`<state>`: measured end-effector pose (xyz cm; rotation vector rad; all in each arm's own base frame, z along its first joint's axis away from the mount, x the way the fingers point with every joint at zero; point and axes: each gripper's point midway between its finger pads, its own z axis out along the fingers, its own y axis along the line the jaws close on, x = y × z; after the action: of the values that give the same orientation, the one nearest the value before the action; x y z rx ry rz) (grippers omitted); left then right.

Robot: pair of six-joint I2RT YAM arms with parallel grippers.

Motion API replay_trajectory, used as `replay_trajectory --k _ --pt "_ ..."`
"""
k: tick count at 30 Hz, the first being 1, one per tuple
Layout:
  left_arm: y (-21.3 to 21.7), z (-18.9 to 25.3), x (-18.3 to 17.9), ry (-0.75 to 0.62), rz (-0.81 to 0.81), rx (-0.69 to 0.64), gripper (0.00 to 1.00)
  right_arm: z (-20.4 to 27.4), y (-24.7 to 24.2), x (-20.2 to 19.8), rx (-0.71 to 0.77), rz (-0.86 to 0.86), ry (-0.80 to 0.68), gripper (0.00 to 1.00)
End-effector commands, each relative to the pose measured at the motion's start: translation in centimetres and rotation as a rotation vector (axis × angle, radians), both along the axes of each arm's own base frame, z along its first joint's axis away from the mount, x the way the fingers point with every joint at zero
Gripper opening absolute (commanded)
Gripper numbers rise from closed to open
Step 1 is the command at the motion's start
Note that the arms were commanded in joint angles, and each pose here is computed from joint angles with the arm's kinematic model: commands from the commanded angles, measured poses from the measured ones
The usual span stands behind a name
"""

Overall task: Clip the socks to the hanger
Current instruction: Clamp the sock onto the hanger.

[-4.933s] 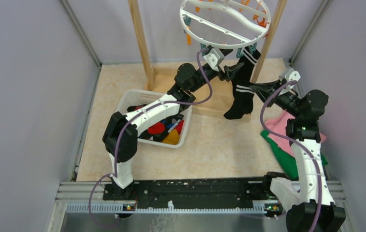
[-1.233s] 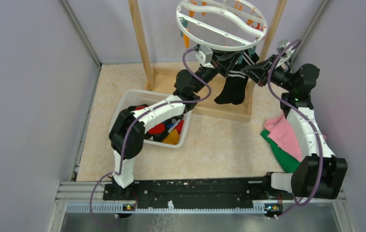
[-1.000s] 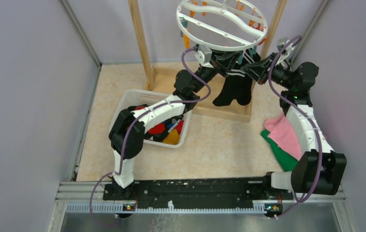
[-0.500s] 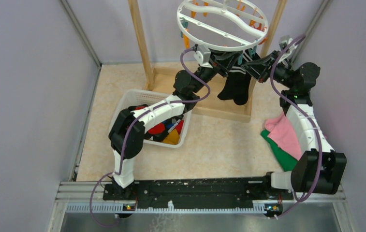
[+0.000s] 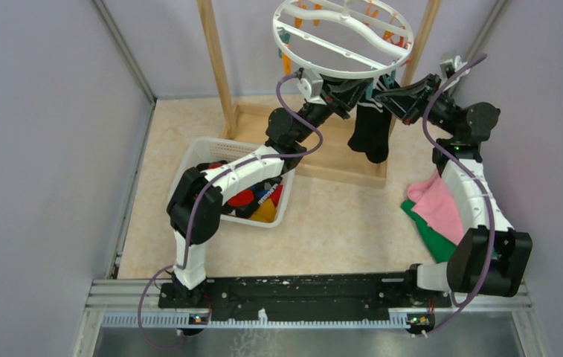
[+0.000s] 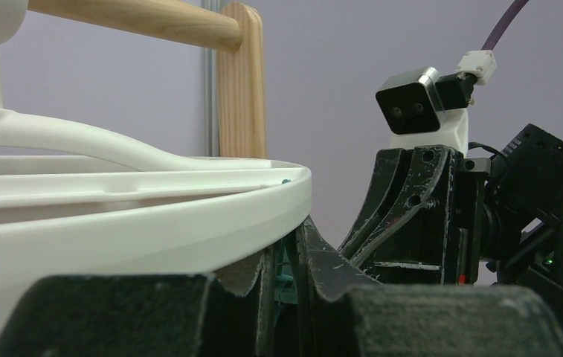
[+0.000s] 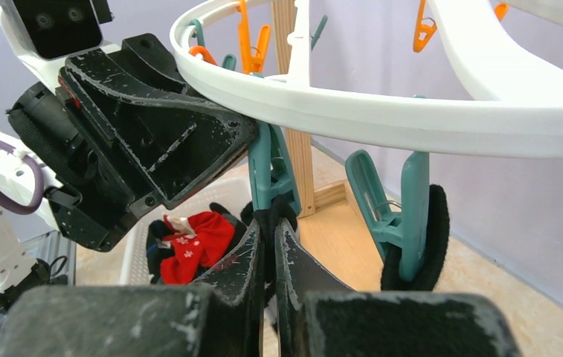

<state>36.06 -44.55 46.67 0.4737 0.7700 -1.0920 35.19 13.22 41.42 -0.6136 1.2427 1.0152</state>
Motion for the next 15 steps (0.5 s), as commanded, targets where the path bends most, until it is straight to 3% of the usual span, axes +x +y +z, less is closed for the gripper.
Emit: replay_trajectory --k 1,15 --pt "1.2 2.7 -2.1 -0.063 -0.034 -0.036 0.0 2.5 0.0 -1.0 0.004 0.027 -0.089 0.0" --pt "2.0 3.4 -2.0 -0.069 -0.018 -0.069 0.0 0.8 0.3 -1.3 -0.037 0.07 -0.009 0.0"
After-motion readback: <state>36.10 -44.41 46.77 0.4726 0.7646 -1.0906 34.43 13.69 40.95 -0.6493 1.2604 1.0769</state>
